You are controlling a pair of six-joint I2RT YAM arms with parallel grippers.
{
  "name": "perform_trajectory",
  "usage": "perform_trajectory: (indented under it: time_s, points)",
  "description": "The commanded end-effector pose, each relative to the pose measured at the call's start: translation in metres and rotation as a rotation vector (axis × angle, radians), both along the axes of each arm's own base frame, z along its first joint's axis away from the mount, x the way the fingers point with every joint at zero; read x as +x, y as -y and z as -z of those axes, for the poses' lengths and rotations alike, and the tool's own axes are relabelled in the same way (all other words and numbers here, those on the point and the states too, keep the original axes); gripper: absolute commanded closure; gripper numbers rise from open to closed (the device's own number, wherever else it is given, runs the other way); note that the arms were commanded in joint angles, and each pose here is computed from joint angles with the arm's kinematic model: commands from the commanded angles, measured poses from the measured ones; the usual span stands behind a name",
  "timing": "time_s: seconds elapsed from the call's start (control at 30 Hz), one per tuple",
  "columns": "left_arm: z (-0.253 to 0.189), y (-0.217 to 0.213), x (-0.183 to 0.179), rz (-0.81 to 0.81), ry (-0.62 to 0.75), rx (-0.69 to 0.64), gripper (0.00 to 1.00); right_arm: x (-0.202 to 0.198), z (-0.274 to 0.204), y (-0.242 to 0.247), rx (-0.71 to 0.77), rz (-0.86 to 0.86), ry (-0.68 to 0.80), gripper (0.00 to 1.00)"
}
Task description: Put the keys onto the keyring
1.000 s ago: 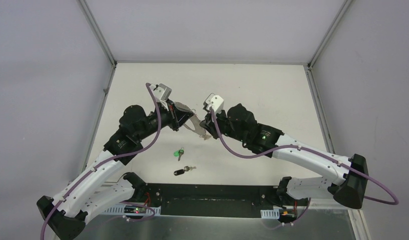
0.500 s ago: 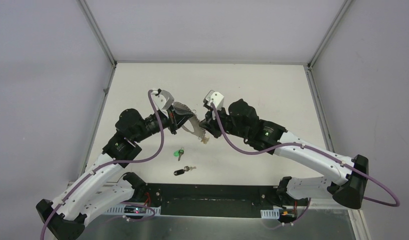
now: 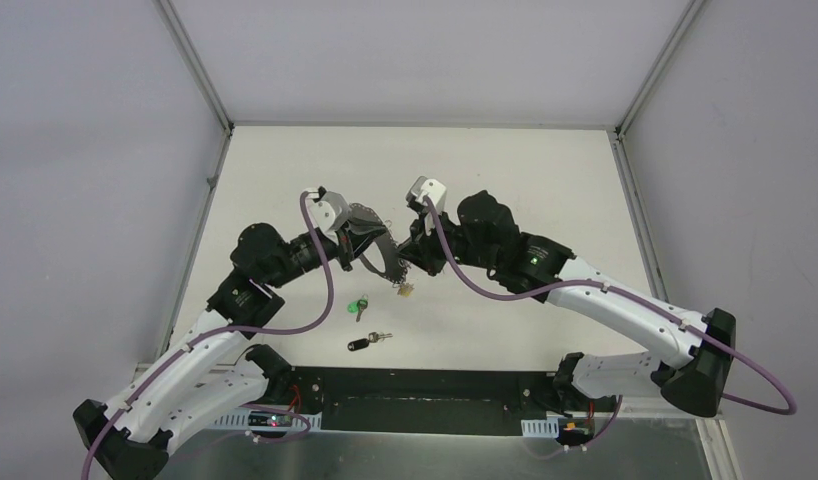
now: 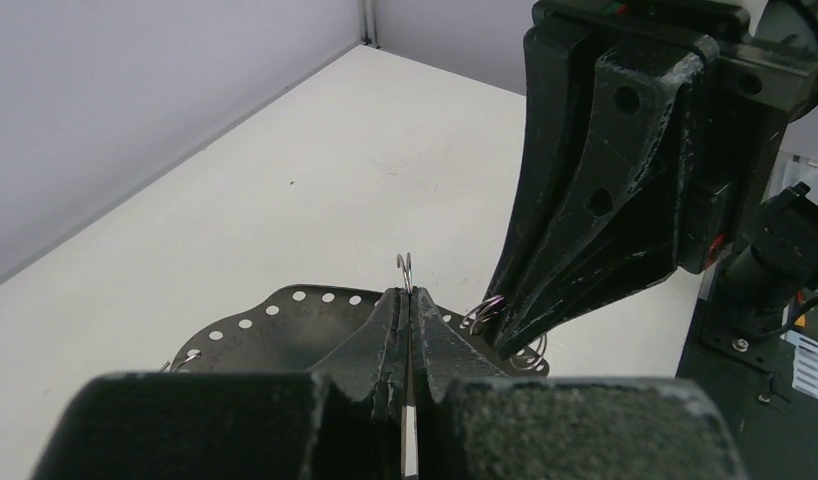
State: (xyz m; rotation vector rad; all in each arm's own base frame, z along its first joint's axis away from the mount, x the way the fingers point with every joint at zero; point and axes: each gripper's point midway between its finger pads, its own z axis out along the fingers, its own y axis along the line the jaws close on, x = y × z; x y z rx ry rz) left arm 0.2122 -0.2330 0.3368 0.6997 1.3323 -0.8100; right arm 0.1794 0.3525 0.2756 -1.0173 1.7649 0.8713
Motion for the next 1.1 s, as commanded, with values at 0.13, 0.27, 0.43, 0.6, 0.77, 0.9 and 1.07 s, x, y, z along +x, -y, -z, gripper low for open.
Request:
perform_trajectory:
  time_s: [0.13, 0.27, 0.43, 0.6, 0.77, 0.9, 1.07]
  points:
    - [-0.007, 0.005, 0.012, -0.031, 0.132, -0.029, 1.0, -0.035, -0.075, -0.025, 0.233, -0.208, 0.042, 0.87]
    - [-0.014, 0.005, 0.008, -0.018, 0.199, -0.056, 1.0, -0.035, -0.081, -0.017, 0.262, -0.215, 0.053, 0.53]
    - [-0.019, 0.009, -0.004, 0.045, 0.249, -0.066, 1.0, -0.029, -0.093, -0.001, 0.294, -0.172, 0.085, 0.37]
    - [-0.027, 0.011, -0.015, 0.091, 0.29, -0.093, 1.0, -0.017, -0.104, 0.023, 0.347, -0.111, 0.099, 0.36]
    - [-0.032, 0.014, -0.024, 0.137, 0.298, -0.123, 1.0, -0.015, -0.11, 0.04, 0.403, -0.143, 0.117, 0.37]
    - [-0.036, 0.014, -0.029, 0.162, 0.286, -0.157, 1.0, -0.023, -0.112, 0.044, 0.444, -0.227, 0.172, 0.39]
    - [-0.04, 0.015, -0.04, 0.211, 0.282, -0.202, 1.0, -0.035, -0.096, 0.043, 0.432, -0.326, 0.216, 0.45]
